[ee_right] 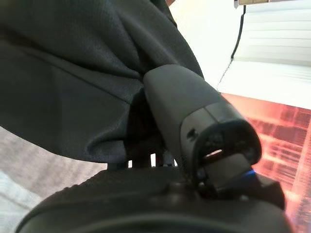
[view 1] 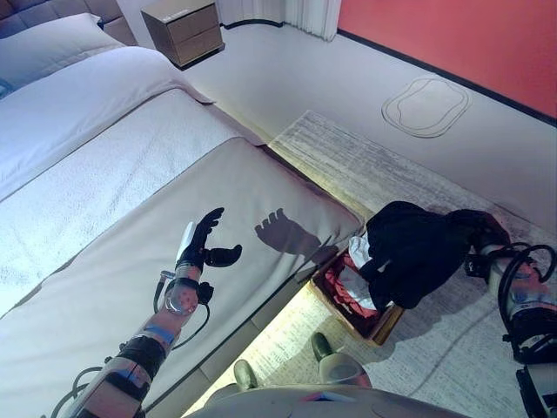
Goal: Pick up the clothes from the bed and place them into the basket
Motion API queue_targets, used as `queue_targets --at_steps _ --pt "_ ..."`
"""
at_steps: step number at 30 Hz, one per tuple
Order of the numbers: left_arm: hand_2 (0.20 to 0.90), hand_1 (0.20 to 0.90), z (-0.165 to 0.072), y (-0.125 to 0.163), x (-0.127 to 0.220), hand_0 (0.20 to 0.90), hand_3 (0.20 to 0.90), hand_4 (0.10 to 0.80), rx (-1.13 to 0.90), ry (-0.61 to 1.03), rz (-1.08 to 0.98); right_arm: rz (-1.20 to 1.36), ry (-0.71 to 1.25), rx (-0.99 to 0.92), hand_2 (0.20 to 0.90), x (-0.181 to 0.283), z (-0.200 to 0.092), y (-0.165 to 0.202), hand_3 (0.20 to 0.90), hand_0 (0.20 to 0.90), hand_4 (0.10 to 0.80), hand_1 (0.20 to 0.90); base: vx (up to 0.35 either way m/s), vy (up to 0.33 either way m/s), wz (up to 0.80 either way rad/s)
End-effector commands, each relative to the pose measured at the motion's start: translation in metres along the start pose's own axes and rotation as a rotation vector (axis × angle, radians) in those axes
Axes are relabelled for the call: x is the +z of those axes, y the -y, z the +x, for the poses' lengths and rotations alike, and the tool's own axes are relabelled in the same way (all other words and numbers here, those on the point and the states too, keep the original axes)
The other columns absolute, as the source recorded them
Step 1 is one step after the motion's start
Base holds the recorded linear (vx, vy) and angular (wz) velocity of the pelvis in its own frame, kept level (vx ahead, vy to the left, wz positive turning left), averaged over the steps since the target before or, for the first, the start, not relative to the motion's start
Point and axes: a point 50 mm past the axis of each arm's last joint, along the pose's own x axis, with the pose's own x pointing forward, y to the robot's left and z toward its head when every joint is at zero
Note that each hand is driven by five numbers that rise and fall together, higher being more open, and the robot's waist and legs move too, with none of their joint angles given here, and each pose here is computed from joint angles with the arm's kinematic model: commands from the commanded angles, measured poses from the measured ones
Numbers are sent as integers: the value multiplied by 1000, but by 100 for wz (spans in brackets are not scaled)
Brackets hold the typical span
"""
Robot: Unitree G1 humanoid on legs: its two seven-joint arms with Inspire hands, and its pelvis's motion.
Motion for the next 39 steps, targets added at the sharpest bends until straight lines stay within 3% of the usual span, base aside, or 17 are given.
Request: queue_targets --at_steps 1,8,9,10,11,32,36,39 --pt "900 900 24 -11 41 900 900 800 59 180 25 6 165 -48 300 51 10 12 200 300 100 300 9 -9 4" --pt "900 900 24 -8 41 900 900 800 46 185 30 -14 89 -4 300 27 13 -4 200 300 100 300 0 -3 1" --pt "900 900 24 -8 42 900 900 800 45 186 31 -21 78 -3 385 25 13 -5 299 385 199 385 -8 -13 9" --pt "900 900 24 -8 42 900 900 800 46 186 31 -22 71 -6 578 22 13 -6 524 578 424 578 -18 -10 13" --pt "900 900 24 -8 42 900 900 800 47 187 31 -19 49 -14 900 17 13 -7 900 900 800 900 -18 -3 11" --pt "900 900 21 -11 37 900 900 800 43 188 39 -61 46 -16 900 8 10 -5 900 900 800 900 2 -2 1" --pt "900 900 21 -12 35 900 900 800 51 172 31 -56 170 -32 900 37 10 -5 900 900 800 900 0 0 0" --pt "900 900 18 -10 29 900 900 800 44 144 24 -73 366 -10 900 78 3 -27 900 900 800 900 0 0 0"
